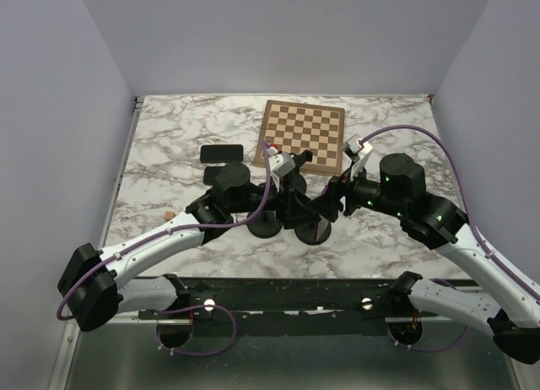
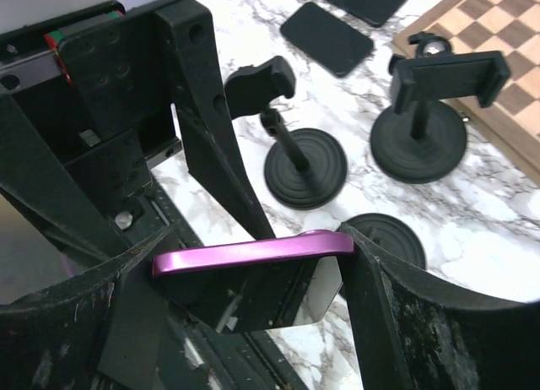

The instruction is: Remove the phone from the phone stand

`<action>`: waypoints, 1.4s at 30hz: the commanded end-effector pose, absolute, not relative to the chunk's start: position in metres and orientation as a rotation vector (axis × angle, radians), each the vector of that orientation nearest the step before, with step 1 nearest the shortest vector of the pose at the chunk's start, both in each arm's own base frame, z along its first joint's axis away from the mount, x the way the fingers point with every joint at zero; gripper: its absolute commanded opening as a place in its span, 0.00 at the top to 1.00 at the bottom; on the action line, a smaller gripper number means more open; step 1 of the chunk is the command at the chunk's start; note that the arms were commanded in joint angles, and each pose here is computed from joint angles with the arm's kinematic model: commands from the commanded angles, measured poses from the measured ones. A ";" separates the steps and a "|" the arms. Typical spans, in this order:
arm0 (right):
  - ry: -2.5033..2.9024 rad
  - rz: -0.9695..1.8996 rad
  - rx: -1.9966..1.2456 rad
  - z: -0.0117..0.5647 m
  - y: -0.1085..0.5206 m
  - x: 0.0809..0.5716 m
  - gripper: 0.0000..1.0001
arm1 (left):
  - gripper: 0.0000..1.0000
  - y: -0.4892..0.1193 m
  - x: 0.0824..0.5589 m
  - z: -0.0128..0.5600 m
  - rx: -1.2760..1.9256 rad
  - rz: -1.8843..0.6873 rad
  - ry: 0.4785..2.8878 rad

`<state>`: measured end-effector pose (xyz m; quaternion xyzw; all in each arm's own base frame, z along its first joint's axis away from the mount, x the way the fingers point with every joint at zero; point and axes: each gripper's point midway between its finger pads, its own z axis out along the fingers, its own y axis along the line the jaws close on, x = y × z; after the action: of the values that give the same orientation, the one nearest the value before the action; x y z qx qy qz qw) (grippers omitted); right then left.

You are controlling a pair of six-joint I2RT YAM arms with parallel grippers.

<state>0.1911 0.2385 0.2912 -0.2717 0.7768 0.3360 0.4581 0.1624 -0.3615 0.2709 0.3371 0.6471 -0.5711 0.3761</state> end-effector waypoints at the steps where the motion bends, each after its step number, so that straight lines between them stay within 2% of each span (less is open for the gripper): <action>1: 1.872 0.986 -0.651 0.318 0.251 0.173 0.99 | 0.32 -0.347 0.151 0.289 0.866 -1.448 1.573; 3: 1.874 1.003 -0.621 0.325 0.252 0.174 0.99 | 0.28 -0.339 0.144 0.298 0.867 -1.449 1.556; 6: 1.880 1.031 -0.553 0.335 0.254 0.177 0.99 | 0.15 -0.330 0.138 0.311 0.859 -1.438 1.569; 9: 1.913 1.018 -0.449 0.343 0.255 0.189 0.99 | 0.14 -0.323 0.146 0.318 0.798 -1.375 1.645; 14: 1.984 0.931 -0.213 0.344 0.250 0.219 0.99 | 0.33 -0.309 0.162 0.315 0.624 -1.255 1.752; 22: 1.984 0.932 -0.153 0.351 0.259 0.234 0.99 | 0.38 -0.310 0.181 0.331 0.554 -1.014 1.743; 28: 1.953 0.927 -0.128 0.361 0.255 0.236 0.99 | 0.52 -0.324 0.188 0.329 0.575 -0.946 1.775; 33: 1.933 0.947 -0.135 0.369 0.255 0.233 0.99 | 0.57 -0.333 0.190 0.331 0.597 -0.931 1.780; 42: 1.920 0.990 -0.157 0.375 0.259 0.228 0.99 | 0.81 -0.347 0.190 0.333 0.626 -0.912 1.792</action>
<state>0.2322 0.2549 0.3359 -0.0665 0.8169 0.3634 0.4428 0.1872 -0.3449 0.3226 0.2597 0.7404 -0.3874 0.4840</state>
